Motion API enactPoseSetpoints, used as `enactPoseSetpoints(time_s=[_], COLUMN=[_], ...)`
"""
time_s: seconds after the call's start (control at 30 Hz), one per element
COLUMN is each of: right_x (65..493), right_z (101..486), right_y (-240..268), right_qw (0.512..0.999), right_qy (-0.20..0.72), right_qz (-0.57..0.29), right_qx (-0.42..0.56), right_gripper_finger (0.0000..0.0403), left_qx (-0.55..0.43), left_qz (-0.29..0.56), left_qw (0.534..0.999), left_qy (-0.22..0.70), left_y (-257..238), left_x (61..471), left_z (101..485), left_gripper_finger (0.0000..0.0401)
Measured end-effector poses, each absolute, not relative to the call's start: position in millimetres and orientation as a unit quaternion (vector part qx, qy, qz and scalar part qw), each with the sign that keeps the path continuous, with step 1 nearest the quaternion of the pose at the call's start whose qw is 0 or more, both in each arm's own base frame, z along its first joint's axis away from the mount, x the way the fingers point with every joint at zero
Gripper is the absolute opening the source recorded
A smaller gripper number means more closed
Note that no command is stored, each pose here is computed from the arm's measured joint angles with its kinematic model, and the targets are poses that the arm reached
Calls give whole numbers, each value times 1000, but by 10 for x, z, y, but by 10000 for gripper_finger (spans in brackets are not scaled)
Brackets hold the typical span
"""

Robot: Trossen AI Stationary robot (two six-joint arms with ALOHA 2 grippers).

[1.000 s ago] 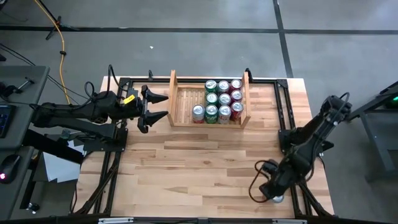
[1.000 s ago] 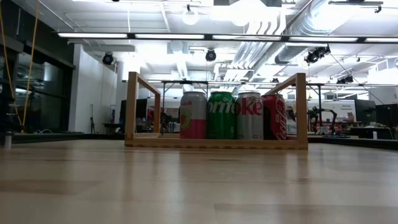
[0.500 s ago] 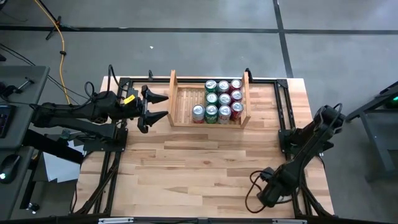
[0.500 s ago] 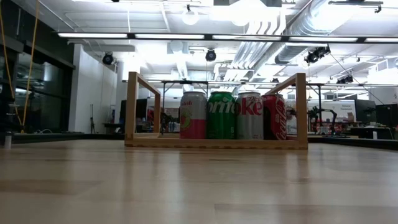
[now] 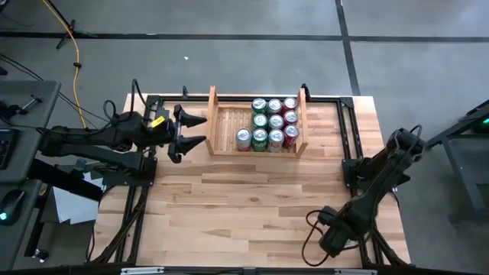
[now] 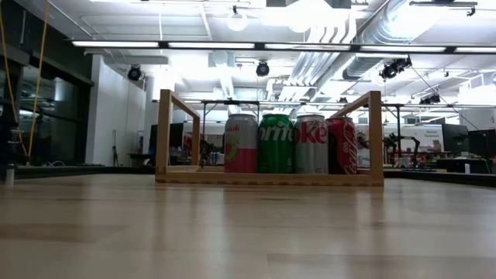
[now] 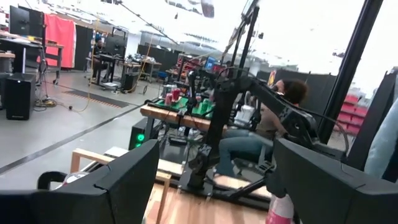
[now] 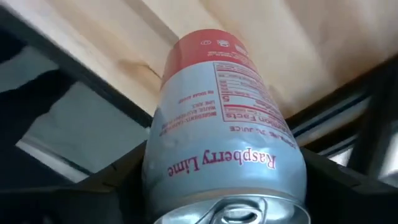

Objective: Place canned beverage on shelf
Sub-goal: Put the pink-white soda can aligned with the other pink-white soda can on the shelf

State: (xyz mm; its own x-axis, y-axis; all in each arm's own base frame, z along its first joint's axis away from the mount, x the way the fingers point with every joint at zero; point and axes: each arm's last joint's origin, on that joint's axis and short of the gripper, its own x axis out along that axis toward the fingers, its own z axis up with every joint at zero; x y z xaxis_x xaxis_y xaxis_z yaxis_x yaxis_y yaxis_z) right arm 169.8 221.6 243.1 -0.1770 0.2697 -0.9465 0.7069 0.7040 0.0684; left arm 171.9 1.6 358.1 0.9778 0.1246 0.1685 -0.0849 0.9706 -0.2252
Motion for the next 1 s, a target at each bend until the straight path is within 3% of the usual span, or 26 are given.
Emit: enactPoseSetpoints(time_s=[0.13, 0.27, 0.4, 0.7, 1.0], right_x=[1740, 1889, 2117, 2662, 2930], right_z=[2885, 3371, 3741, 4219, 4337], right_y=[2032, 1786, 1458, 721, 367], right_qw=[645, 770, 848, 937, 964], right_qy=[687, 568, 464, 302, 232], right_qz=[-167, -130, -142, -147, -111], right_qx=[291, 260, 212, 94, 65], right_gripper_finger=[278, 278, 278, 278, 278], left_qx=[-124, -125, -123, -25, 36], left_qz=[49, 48, 45, -29, -21], left_qw=[984, 983, 986, 999, 998], left_qy=[-115, -127, -106, -19, 51], left_y=[16, 16, 11, -47, -43], left_x=[1710, 1734, 1852, 2313, 2512], left_z=[3627, 3641, 3654, 3861, 3978], left_gripper_finger=[310, 310, 310, 310, 310])
